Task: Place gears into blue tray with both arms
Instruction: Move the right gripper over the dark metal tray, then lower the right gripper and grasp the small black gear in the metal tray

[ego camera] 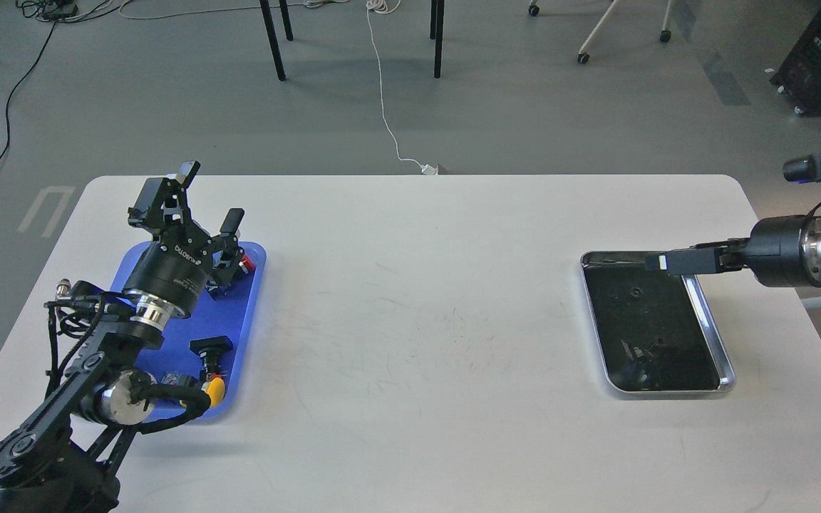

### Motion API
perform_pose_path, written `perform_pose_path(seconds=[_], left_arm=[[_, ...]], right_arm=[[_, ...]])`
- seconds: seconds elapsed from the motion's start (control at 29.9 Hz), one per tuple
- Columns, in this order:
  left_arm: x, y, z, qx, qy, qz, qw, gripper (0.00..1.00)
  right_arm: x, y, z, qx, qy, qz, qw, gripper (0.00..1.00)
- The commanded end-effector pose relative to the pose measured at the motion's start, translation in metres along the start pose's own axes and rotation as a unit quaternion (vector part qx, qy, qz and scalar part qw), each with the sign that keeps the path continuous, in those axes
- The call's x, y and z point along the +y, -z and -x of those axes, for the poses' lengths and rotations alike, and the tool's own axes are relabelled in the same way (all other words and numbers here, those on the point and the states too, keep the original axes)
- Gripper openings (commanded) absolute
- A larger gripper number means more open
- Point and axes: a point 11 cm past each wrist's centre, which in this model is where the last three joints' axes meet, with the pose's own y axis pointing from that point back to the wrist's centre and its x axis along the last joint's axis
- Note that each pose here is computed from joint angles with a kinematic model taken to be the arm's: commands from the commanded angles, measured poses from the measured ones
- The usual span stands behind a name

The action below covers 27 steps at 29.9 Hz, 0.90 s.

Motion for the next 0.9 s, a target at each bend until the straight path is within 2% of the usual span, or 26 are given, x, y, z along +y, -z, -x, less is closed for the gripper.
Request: perform_pose_path(seconds=[0.0,0.37,0.4,0.67,0.87], left_arm=[[0.000,0.000,0.000,0.000,0.000,0.000,1.000,0.98],[0.000,0.000,0.000,0.000,0.000,0.000,1.000,0.98],[0.002,0.000,0.005,0.005,0.004,0.004,1.000,0.98],[0.002,0.000,0.005,0.005,0.004,0.004,1.000,0.98],[0.002,0.000,0.007,0.006,0.007,0.007,1.000,0.98]], right_arm=[[0.000,-0.001,0.000,0.004,0.003,0.004,1.000,0.99],[0.000,-0.001,0.000,0.004,0.003,0.004,1.000,0.99],[-0.052,-0.007,-0.001,0.119,0.106,0.067,0.985,0.96],[-0.053,-0.007,-0.001,0.120,0.107,0.068,0.985,0.96],[-0.070,0.001,-0.004,0.132,0.109,0.065,0.983,0.96]])
